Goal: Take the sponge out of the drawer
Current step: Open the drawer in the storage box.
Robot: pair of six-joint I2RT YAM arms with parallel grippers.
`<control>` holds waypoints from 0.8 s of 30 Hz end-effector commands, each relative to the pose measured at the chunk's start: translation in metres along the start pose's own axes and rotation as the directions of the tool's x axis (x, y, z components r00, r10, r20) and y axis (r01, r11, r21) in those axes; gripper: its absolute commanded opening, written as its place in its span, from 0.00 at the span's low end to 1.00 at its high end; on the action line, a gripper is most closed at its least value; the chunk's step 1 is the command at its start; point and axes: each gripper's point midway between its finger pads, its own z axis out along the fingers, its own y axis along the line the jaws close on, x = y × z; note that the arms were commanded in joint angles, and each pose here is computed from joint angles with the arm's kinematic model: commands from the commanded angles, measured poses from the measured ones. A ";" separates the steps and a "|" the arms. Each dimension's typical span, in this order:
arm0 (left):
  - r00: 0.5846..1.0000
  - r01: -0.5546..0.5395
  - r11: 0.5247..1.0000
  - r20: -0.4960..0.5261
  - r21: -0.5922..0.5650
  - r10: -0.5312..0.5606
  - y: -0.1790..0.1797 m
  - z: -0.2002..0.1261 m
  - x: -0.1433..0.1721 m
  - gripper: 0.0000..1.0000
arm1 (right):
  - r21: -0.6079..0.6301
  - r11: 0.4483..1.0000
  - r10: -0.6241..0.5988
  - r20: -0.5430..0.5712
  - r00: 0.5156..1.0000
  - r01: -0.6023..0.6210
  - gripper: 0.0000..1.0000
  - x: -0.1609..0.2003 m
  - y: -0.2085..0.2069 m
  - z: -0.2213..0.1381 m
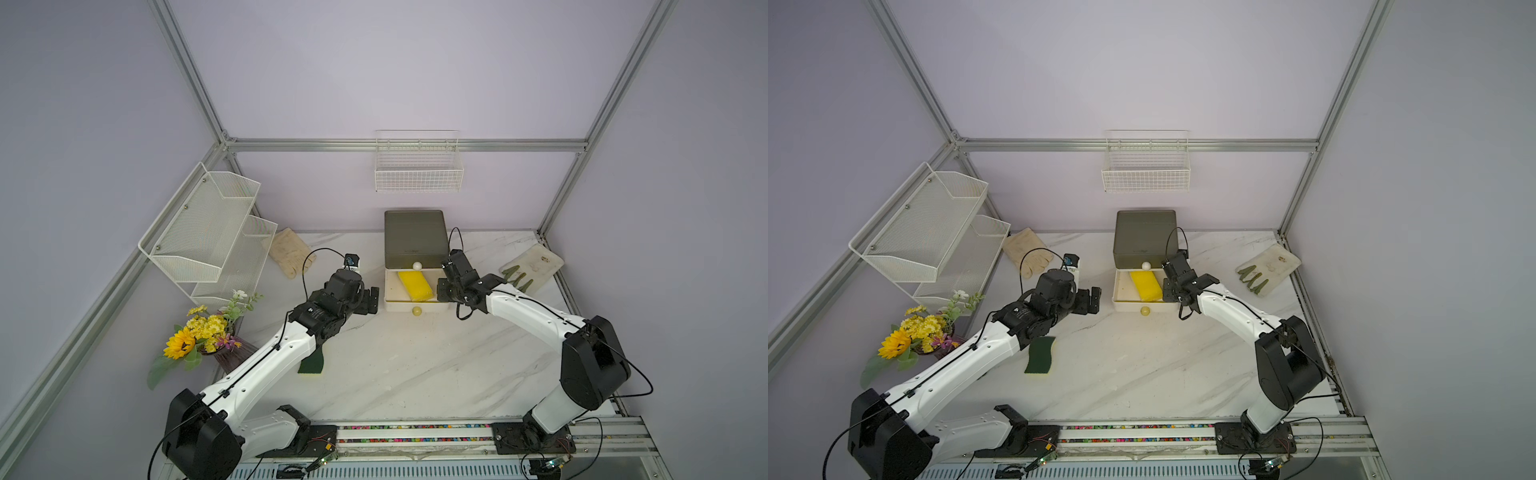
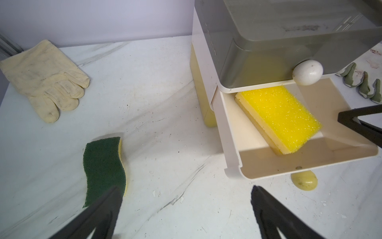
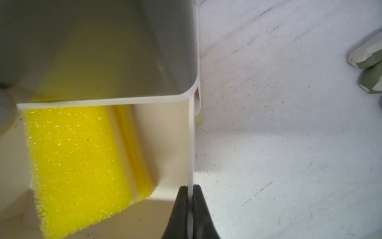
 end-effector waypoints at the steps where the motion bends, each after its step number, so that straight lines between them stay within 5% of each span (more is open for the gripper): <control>1: 0.999 0.011 1.000 0.048 0.008 -0.011 0.001 -0.003 -0.013 1.00 | -0.003 1.000 0.001 -0.019 1.000 -0.001 0.00 0.011 -0.003 -0.009; 13: 0.999 0.019 1.000 0.043 0.010 -0.020 0.001 -0.001 -0.011 1.00 | -0.023 1.000 0.015 -0.030 0.999 -0.016 0.01 0.019 -0.004 -0.012; 24: 0.999 0.023 1.000 0.042 0.013 -0.024 0.002 -0.002 -0.011 1.00 | -0.022 1.000 0.002 -0.031 1.000 -0.003 0.31 0.015 -0.003 -0.016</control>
